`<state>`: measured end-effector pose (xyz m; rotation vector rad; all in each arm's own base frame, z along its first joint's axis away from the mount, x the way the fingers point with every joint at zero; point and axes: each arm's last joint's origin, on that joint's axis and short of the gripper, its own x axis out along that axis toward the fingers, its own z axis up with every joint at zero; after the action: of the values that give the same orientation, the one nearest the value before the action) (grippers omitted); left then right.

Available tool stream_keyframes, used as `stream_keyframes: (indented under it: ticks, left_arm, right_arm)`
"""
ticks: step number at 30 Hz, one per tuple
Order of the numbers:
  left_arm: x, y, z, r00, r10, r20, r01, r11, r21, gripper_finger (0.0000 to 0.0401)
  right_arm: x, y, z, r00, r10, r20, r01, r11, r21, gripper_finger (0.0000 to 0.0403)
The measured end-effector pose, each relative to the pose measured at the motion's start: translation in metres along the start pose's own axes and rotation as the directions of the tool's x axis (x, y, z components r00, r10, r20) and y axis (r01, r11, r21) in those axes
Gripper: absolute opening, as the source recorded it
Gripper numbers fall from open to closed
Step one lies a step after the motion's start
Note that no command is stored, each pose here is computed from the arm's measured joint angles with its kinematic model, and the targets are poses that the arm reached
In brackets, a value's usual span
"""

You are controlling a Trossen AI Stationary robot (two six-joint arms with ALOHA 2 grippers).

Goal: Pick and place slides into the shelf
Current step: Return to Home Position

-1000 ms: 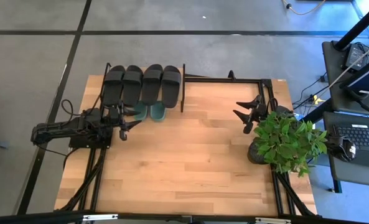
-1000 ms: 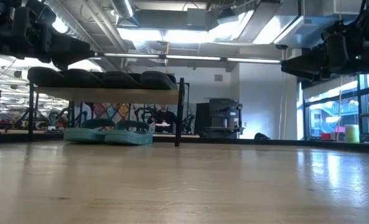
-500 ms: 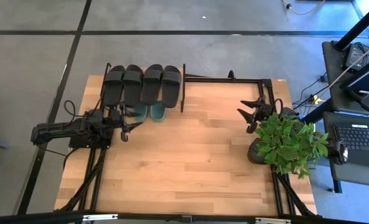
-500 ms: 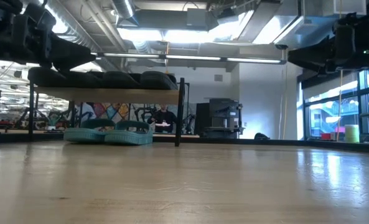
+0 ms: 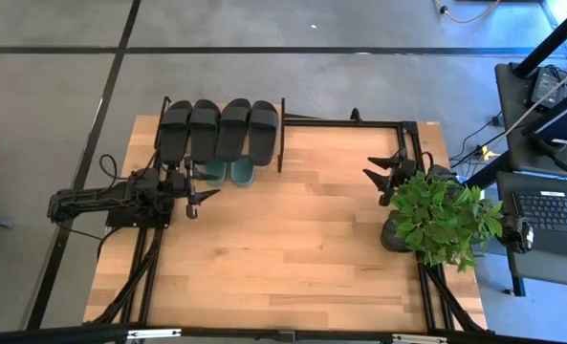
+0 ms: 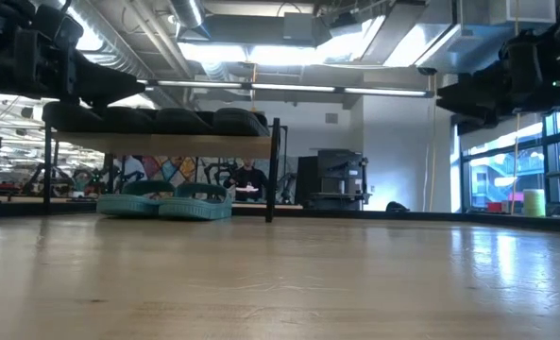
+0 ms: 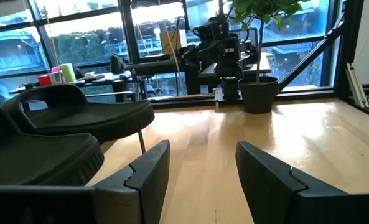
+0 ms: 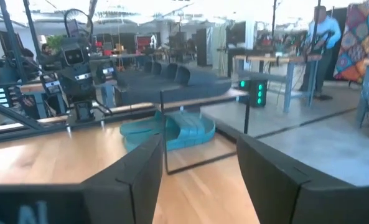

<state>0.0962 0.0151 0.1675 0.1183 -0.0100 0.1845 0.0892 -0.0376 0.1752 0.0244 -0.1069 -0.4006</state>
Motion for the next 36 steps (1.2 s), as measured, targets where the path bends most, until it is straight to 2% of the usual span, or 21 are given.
stream_keyframes:
  ticks: [3, 36]
  left_arm:
    - [0.0000, 0.0000, 0.0000, 1.000, 0.000, 0.000, 0.000, 1.000, -0.007, 0.0176]
    - [0.0000, 0.0000, 0.0000, 1.000, 0.001, 0.000, -0.001, 1.000, -0.009, 0.0176]
  right_arm:
    - [0.0000, -0.0001, -0.0028, 1.000, -0.002, -0.029, 0.003, 1.000, 0.031, 0.0204]
    - [0.0000, -0.0001, -0.0031, 1.000, -0.001, -0.031, 0.002, 1.000, 0.026, 0.0204]
